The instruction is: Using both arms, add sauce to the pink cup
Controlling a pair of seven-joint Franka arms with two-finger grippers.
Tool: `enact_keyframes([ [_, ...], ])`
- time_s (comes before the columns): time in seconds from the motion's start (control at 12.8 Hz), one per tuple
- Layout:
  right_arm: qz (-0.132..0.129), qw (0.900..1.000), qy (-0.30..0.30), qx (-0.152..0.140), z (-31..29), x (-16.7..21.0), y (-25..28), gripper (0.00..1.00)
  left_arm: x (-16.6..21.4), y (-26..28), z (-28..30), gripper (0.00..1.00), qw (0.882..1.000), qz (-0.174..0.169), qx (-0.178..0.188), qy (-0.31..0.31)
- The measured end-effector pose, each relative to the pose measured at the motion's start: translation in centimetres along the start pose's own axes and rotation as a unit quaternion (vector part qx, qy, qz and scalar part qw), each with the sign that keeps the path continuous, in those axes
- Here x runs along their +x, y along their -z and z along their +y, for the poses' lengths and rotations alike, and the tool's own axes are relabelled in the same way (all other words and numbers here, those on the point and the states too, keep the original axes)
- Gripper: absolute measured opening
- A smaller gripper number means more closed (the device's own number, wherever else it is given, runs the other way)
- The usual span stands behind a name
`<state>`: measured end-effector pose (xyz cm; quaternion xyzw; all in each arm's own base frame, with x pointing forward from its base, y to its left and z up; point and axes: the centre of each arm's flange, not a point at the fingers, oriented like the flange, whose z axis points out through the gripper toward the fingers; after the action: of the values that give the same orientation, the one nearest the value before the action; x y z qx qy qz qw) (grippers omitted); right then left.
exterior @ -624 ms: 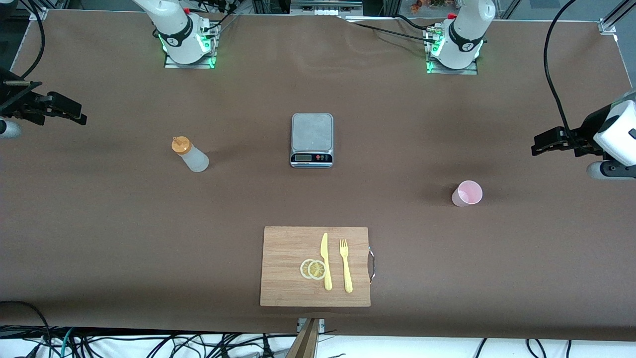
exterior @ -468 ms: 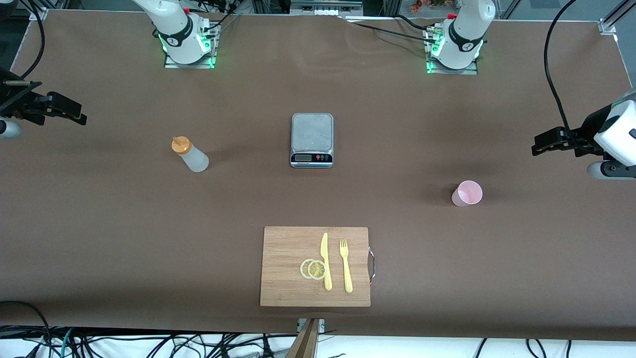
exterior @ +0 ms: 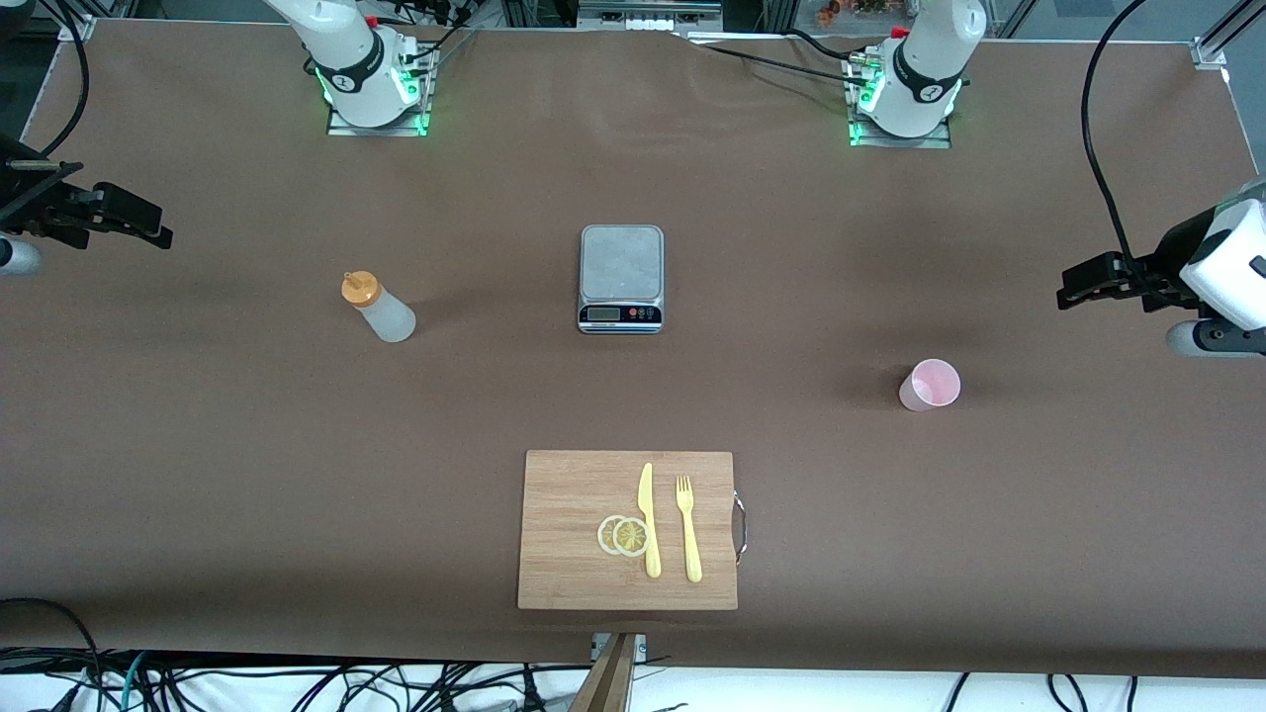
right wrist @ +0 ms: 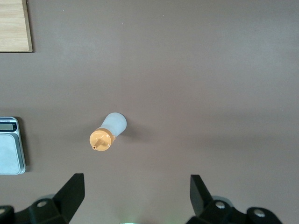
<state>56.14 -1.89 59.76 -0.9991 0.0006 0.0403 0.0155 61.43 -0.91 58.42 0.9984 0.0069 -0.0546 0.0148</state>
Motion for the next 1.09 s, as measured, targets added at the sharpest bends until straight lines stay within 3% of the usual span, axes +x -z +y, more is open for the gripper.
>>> enact_keyframes([
  [1.09, 0.000, 1.000, -0.002, 0.000, 0.25, -0.01, 0.01, 1.00, -0.01, -0.01, 0.29, 1.00, 1.000, 0.000, 0.000, -0.002],
])
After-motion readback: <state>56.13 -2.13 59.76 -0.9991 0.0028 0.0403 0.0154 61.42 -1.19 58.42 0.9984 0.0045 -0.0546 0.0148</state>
